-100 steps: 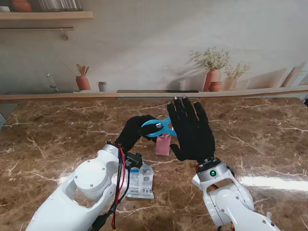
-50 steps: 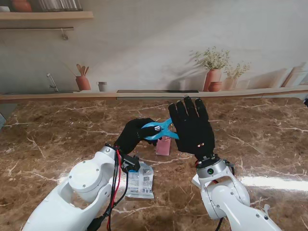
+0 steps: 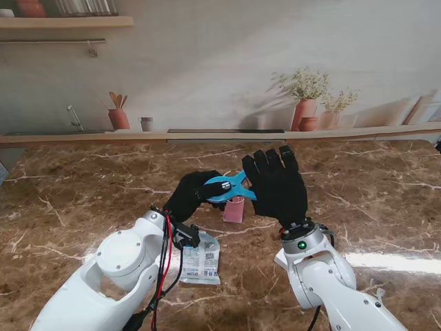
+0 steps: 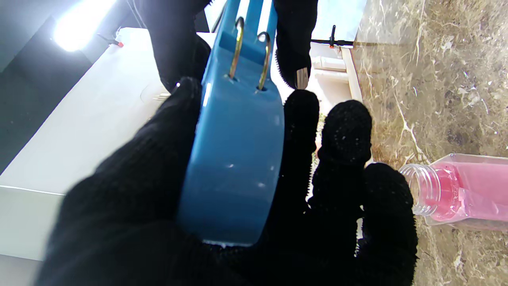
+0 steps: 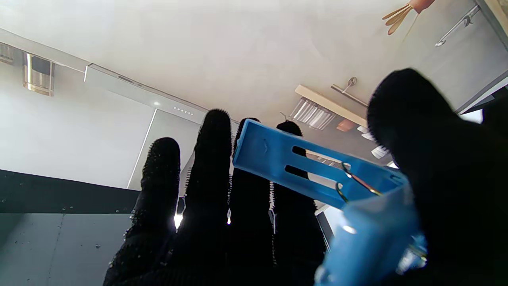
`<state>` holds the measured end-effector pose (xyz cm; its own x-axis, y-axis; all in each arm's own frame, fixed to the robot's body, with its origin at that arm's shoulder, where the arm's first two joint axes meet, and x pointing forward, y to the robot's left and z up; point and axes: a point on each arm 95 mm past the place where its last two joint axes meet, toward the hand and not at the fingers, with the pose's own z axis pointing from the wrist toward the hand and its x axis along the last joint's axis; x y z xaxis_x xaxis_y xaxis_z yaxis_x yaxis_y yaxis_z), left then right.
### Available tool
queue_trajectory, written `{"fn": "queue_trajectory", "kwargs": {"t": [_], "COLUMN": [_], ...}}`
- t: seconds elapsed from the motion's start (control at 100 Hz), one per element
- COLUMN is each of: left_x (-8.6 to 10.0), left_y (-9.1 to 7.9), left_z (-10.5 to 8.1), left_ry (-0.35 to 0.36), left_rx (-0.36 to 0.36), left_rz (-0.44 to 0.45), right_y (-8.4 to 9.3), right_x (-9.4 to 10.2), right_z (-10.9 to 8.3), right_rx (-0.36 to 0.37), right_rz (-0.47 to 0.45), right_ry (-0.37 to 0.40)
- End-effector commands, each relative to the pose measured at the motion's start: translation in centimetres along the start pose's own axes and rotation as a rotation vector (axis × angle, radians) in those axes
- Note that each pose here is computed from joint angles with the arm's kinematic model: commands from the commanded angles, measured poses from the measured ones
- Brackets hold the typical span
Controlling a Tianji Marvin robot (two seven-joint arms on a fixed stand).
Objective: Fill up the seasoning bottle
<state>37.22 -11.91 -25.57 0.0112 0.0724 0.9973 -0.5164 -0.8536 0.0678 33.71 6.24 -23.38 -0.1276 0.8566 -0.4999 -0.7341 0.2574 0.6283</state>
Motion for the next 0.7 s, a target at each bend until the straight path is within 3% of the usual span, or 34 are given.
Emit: {"fn": "queue_trajectory", "kwargs": {"t": [0.0,0.41,0.69], "left_x": [-0.2,-0.6,-0.5], "left_y": [0.0,-0.1,-1.4], "left_z": [-0.2,-0.3,-0.6], "left_ry": [-0.004,0.005,0.029], "left_rx": [-0.004,-0.034,-0.018], "left_rz": [0.000,0.034,0.105], "right_y": [-0.5,-0.9,-1.3], "right_x": [-0.4,-0.6,-0.9], "right_z": [-0.1,0.1,-0.1], "right_rx": [0.024,-0.027,-0.041], "right_rz": [-0.010,0.013,0.027], "right_ry": [-0.015,-0.024,-0.014]}}
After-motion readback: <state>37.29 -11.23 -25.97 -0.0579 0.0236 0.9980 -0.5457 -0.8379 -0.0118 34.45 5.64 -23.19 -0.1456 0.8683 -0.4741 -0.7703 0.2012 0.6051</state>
